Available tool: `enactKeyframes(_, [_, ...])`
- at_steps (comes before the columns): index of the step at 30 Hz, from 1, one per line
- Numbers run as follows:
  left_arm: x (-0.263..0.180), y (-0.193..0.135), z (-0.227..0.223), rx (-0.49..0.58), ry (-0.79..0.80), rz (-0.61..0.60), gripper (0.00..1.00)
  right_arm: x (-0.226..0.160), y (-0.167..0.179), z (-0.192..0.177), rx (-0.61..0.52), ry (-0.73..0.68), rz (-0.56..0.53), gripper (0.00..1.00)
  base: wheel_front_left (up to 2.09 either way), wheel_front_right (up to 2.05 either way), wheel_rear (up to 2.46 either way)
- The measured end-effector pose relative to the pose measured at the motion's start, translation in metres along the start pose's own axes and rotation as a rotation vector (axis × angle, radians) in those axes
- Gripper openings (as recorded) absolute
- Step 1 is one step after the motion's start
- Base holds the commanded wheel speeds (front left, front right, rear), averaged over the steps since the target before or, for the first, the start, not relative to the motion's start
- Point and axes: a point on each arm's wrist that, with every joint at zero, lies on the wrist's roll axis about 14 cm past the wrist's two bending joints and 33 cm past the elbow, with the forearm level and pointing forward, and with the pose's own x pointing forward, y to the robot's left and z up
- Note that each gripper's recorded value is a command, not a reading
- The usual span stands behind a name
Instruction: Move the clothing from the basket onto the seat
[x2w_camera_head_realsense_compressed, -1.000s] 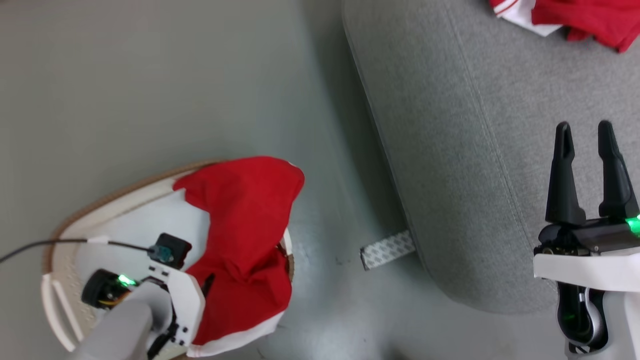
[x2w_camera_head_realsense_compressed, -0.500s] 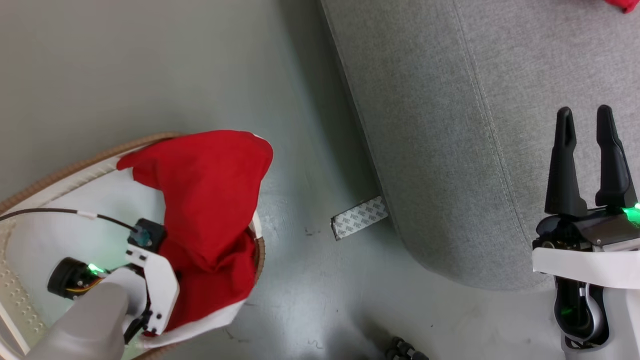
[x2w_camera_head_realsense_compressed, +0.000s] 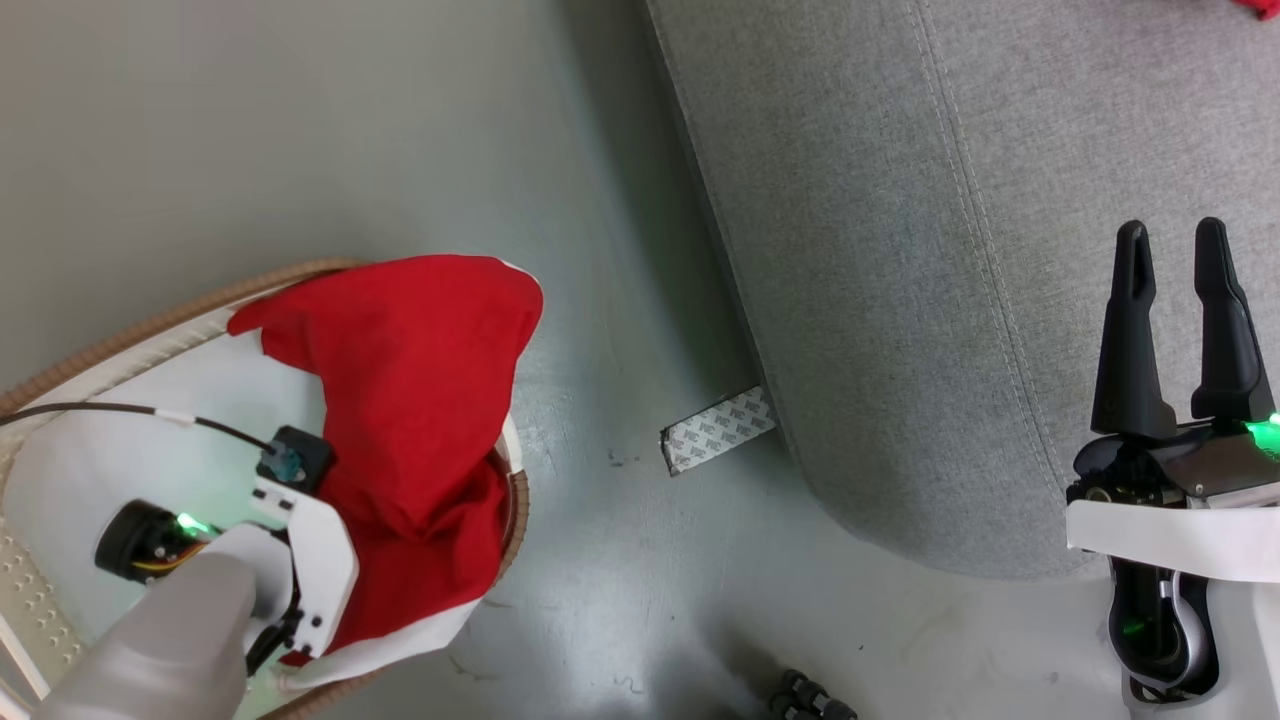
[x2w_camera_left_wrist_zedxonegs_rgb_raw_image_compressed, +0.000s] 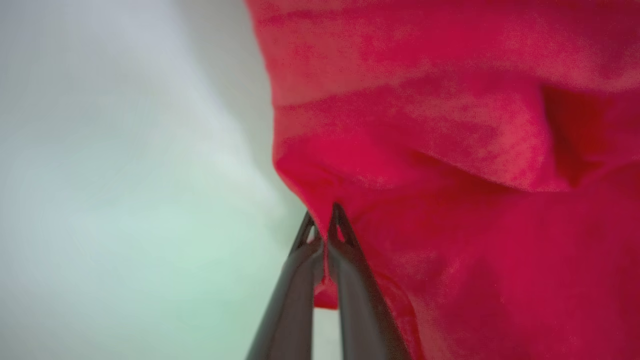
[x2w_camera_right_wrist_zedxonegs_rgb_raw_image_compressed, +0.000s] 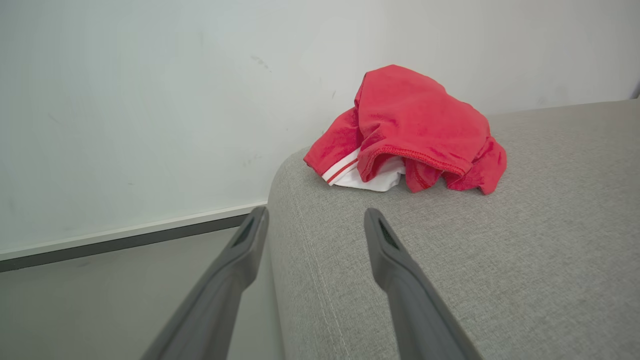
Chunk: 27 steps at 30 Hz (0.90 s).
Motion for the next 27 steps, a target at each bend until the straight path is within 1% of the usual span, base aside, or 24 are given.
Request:
enactKeyframes(10, [-0.009,0.003,0.024,-0.014,-0.099,0.016,0.0,0.003,0.009,0.008,0.022,-0.021,0.028,1.0,0.0,0.0,0.0])
enactKeyframes(13, [-0.019,-0.007,0.035,-0.03,-0.146,0.01,0.0,0.003,0.009,0.021,0.017,-0.055,0.033,1.0,0.0,0.0,0.0])
enactKeyframes(17, [-0.041,-0.024,0.057,-0.072,-0.239,0.0,0.0,0.001,0.011,0.038,0.015,-0.099,0.044,1.0,0.0,0.0,0.0])
enactKeyframes(24, [-0.091,-0.036,0.087,-0.086,-0.411,0.028,0.0,-0.003,0.029,0.053,0.033,-0.142,0.098,1.0,0.0,0.0,0.0])
enactKeyframes(25, [-0.106,-0.042,0.095,-0.085,-0.463,0.037,0.0,-0.005,0.036,0.057,0.04,-0.151,0.117,1.0,0.0,0.0,0.0])
enactKeyframes(27, [-0.114,-0.045,0.099,-0.084,-0.489,0.04,0.0,-0.006,0.04,0.059,0.041,-0.158,0.128,1.0,0.0,0.0,0.0])
